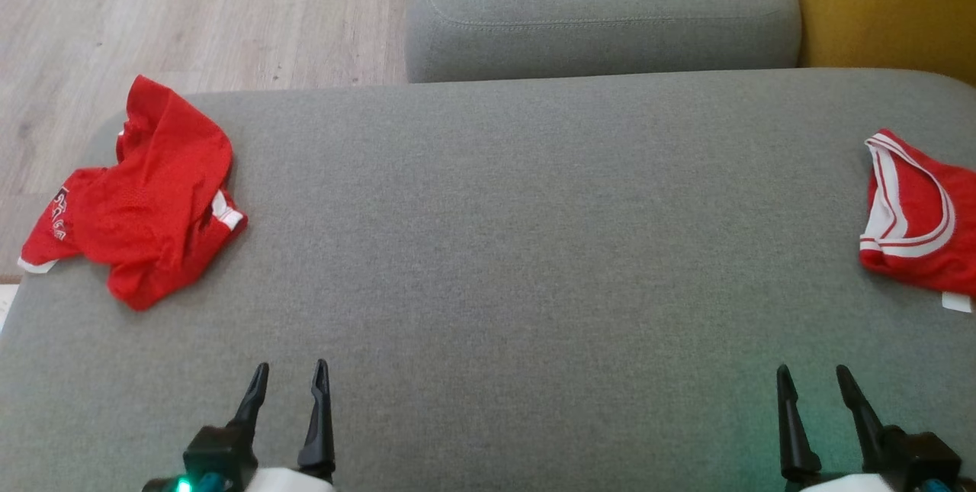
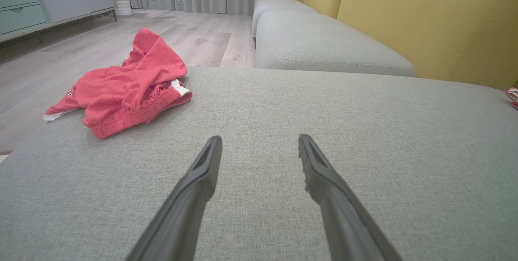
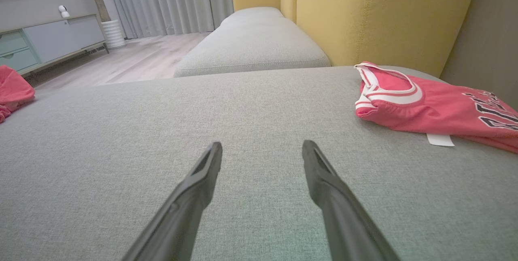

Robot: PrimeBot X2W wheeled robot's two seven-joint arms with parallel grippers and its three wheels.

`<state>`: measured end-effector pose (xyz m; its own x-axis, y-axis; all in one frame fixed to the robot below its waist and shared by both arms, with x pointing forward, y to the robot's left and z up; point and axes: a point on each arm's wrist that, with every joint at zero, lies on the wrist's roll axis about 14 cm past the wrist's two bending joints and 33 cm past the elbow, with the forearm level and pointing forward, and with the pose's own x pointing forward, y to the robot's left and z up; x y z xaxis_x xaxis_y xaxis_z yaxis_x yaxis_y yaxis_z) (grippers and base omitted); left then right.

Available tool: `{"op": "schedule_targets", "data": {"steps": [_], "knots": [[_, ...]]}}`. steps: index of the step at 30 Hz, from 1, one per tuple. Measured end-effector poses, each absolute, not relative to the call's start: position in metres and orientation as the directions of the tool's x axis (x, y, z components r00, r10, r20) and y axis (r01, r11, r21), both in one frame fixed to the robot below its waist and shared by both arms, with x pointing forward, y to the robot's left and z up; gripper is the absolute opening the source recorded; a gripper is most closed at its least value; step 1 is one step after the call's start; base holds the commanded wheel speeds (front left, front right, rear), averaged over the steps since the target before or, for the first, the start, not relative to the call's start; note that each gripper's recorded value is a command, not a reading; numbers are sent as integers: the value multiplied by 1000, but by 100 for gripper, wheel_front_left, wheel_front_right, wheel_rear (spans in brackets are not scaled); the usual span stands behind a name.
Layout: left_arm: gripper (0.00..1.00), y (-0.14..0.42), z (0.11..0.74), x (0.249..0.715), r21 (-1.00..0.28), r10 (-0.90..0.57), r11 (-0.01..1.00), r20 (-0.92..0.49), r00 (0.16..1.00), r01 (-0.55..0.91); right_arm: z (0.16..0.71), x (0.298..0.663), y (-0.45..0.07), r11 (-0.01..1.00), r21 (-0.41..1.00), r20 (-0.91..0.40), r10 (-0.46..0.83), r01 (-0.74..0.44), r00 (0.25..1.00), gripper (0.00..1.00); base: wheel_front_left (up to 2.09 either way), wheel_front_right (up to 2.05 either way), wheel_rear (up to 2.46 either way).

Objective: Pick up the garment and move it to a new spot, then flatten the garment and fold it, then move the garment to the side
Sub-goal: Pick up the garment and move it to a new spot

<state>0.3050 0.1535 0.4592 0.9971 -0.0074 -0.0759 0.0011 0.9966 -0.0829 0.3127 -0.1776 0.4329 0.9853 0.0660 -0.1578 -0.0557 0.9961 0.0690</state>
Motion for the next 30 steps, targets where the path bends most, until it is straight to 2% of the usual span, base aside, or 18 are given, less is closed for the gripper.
{"op": "schedule_targets", "data": {"steps": [18, 23, 30], "knots": [[100, 163, 459, 298, -77, 29, 996, -74, 997, -34, 436, 321, -166, 993, 73, -150, 106, -96, 983, 100, 0, 0, 0], [100, 179, 458, 286, -81, 86, 992, -75, 993, -92, 437, 331, -146, 984, 86, -147, 170, -159, 974, 100, 0, 0, 0], [100, 217, 456, 256, -78, 238, 967, -77, 968, -244, 438, 345, -94, 943, 87, -145, 331, -321, 932, 100, 0, 0, 0]]}}
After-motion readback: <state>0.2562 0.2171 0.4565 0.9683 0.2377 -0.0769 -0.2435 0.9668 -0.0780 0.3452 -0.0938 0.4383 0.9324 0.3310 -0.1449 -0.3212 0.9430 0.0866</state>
